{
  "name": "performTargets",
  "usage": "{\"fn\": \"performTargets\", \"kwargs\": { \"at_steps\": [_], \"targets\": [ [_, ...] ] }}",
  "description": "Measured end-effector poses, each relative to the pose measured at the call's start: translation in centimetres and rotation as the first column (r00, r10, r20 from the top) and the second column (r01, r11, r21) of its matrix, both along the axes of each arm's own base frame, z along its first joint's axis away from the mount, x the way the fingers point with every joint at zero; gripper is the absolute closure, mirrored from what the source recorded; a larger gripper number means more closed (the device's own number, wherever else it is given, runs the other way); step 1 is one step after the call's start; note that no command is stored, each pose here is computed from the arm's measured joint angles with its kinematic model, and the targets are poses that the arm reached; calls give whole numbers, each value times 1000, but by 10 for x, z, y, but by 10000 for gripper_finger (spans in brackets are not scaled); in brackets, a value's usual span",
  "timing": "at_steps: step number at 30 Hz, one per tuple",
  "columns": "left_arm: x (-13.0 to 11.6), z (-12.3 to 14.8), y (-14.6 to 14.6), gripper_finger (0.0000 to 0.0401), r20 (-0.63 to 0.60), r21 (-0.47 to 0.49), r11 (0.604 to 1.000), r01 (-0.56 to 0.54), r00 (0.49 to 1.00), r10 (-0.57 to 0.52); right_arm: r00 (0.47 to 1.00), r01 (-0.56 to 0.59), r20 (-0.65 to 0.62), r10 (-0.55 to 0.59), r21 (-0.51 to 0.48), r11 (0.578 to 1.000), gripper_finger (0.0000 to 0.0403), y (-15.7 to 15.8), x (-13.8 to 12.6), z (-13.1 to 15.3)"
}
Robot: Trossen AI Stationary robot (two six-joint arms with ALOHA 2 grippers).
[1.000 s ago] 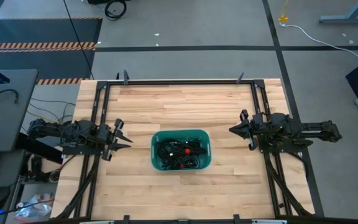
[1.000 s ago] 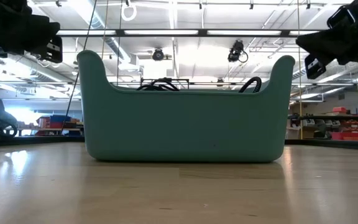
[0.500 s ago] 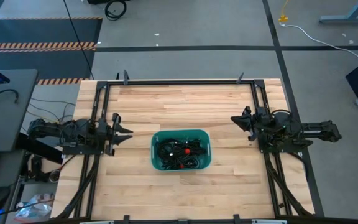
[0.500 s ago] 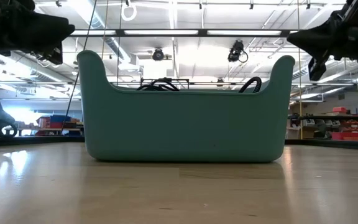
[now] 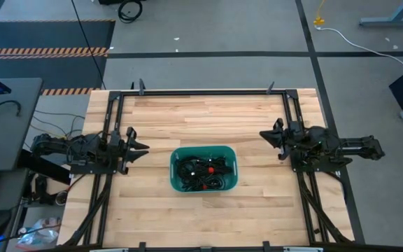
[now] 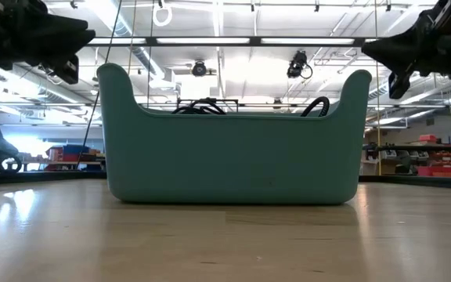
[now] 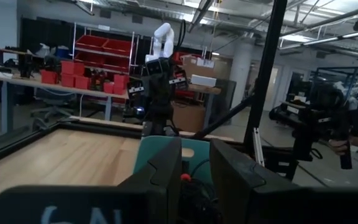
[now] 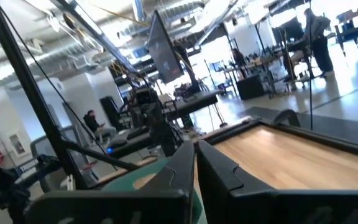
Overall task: Pick and place USB-C Cables
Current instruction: Return to Home Position
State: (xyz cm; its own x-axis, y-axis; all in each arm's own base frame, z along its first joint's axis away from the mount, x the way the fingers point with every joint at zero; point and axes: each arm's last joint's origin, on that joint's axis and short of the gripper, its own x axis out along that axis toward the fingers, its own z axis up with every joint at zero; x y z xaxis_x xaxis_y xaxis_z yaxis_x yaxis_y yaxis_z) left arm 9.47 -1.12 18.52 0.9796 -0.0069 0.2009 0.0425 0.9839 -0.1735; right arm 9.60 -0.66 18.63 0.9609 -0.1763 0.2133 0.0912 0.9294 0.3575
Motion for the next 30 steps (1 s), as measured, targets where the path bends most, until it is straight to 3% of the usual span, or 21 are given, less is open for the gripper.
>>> {"fn": "performTargets", "kwargs": {
  "at_steps": [7,12,16,20,24,30],
  "targets": [
    [0,-1,0,312,-8,-15,1000,4,1000,-4,1000,0,-31,0,-1,1000,378,0,1,-3],
    [0,-2,0,312,-16,49,999,-9,1000,9,996,4,-85,-3,19,1000,378,0,2,-8],
    [0,-2,0,312,-18,23,1000,-4,1000,4,998,-30,-54,33,50,998,378,1,2,-6],
    [0,-2,0,312,-22,-15,1000,4,1000,-4,996,-53,-69,49,-51,997,378,2,2,-5],
    [0,-2,0,312,-25,59,998,-9,1000,11,993,-49,-109,35,-134,990,378,2,3,-8],
    [1,-7,0,331,-73,145,989,-14,997,25,992,-50,-124,28,-179,983,390,2,3,-9]
  ]
}}
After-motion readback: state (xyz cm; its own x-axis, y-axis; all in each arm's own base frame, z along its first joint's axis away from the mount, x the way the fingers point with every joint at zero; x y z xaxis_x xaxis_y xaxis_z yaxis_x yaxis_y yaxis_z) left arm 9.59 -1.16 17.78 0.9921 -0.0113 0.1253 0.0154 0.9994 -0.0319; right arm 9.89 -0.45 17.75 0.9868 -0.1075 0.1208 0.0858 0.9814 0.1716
